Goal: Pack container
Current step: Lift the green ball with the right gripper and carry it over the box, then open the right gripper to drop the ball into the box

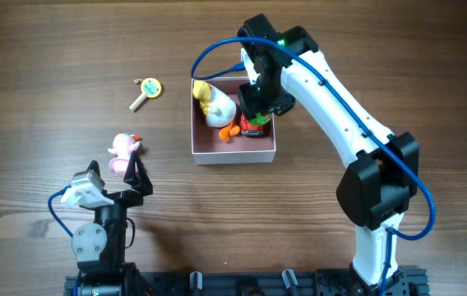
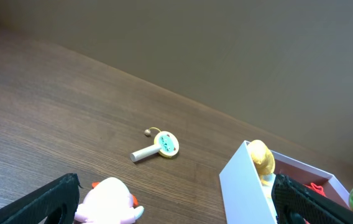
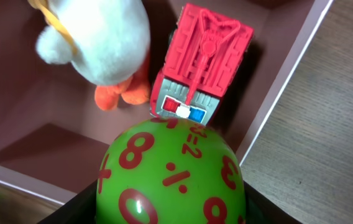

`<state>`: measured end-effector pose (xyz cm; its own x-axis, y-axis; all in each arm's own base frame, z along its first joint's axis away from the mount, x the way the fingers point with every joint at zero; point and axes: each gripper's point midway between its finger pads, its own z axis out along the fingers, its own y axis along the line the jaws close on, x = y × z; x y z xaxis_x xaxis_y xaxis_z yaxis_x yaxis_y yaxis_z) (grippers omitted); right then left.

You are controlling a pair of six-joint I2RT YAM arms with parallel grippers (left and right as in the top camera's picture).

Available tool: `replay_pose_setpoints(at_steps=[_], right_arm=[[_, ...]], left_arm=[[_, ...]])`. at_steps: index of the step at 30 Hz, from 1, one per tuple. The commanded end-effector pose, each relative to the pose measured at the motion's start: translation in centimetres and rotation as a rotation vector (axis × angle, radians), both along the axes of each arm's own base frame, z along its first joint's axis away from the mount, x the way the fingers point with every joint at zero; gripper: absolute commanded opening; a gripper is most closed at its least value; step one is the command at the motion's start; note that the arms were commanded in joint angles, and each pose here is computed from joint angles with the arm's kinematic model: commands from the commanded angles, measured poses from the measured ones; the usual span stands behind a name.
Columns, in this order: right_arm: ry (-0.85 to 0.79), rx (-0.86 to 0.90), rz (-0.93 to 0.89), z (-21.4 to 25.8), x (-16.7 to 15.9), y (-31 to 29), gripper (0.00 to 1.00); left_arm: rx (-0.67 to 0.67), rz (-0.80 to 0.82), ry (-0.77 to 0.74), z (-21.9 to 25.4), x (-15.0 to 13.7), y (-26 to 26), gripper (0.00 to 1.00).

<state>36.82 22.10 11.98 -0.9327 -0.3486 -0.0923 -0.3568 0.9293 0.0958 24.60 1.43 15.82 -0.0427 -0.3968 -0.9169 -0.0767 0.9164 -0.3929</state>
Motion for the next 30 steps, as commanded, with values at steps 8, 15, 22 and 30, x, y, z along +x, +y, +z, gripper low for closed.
replay_pose_setpoints(at_steps=[8,15,22,30], right_arm=[[0.028,-0.008,0.024,-1.05,-0.5,0.11,0.62],[0.028,-0.008,0.024,-1.04,-0.49,0.09,0.67],[0.029,-0.008,0.024,-1.05,-0.5,0.11,0.68],[0.029,-0.009,0.024,-1.05,-0.52,0.1,0.72]], left_arm=[[-0.009,-0.005,0.005,-0.16,-0.02,-0.06,1.0],[-0.009,-0.005,0.005,-0.16,-0.02,-0.06,1.0],[-0.009,-0.005,0.005,-0.16,-0.02,-0.06,1.0],[-0.009,-0.005,0.005,-0.16,-0.02,-0.06,1.0]])
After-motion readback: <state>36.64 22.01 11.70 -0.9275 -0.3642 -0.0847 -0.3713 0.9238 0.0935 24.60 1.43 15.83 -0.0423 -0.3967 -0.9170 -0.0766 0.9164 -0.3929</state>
